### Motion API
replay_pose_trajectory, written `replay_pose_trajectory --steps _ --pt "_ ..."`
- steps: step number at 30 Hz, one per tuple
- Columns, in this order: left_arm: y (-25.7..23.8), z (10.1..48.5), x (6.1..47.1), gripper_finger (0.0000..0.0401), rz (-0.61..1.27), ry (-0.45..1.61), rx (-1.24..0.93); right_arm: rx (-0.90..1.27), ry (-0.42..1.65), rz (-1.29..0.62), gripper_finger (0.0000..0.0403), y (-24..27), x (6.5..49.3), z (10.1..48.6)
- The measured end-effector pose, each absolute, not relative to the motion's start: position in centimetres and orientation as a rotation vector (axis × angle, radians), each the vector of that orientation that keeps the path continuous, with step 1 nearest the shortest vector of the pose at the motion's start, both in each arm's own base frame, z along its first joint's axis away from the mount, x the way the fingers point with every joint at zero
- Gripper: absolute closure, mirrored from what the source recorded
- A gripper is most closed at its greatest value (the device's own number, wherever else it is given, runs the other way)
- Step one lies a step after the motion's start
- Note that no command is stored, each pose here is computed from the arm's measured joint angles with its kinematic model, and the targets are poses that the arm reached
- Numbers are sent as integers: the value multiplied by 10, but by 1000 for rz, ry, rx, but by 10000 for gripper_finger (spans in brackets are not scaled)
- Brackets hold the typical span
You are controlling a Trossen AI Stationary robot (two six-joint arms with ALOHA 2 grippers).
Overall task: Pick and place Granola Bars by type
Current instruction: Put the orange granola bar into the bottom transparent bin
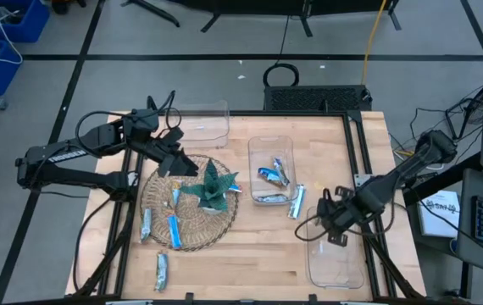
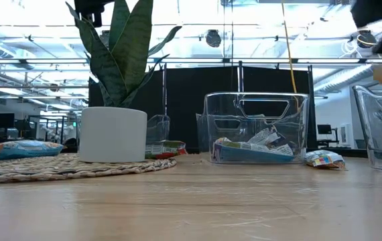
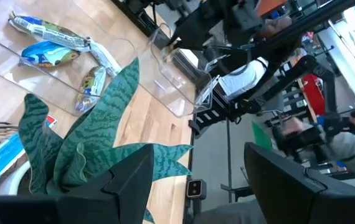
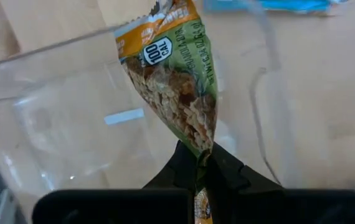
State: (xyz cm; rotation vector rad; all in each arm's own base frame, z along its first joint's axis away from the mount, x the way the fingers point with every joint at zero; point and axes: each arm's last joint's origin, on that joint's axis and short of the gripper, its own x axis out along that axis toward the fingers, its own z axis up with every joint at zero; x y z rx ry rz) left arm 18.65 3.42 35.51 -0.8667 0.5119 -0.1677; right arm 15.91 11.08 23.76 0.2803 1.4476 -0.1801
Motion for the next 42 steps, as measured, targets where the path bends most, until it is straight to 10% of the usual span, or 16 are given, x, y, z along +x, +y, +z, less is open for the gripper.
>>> replay_pose_trajectory --steps 11,22,42 --pt "34 355 186 148 -172 515 -883 473 1509 -99 320 105 153 174" --pt "34 355 186 148 -187 514 -864 585 1516 49 265 99 149 219" --pt "34 355 186 148 -171 515 -883 -380 1250 147 225 7 182 252"
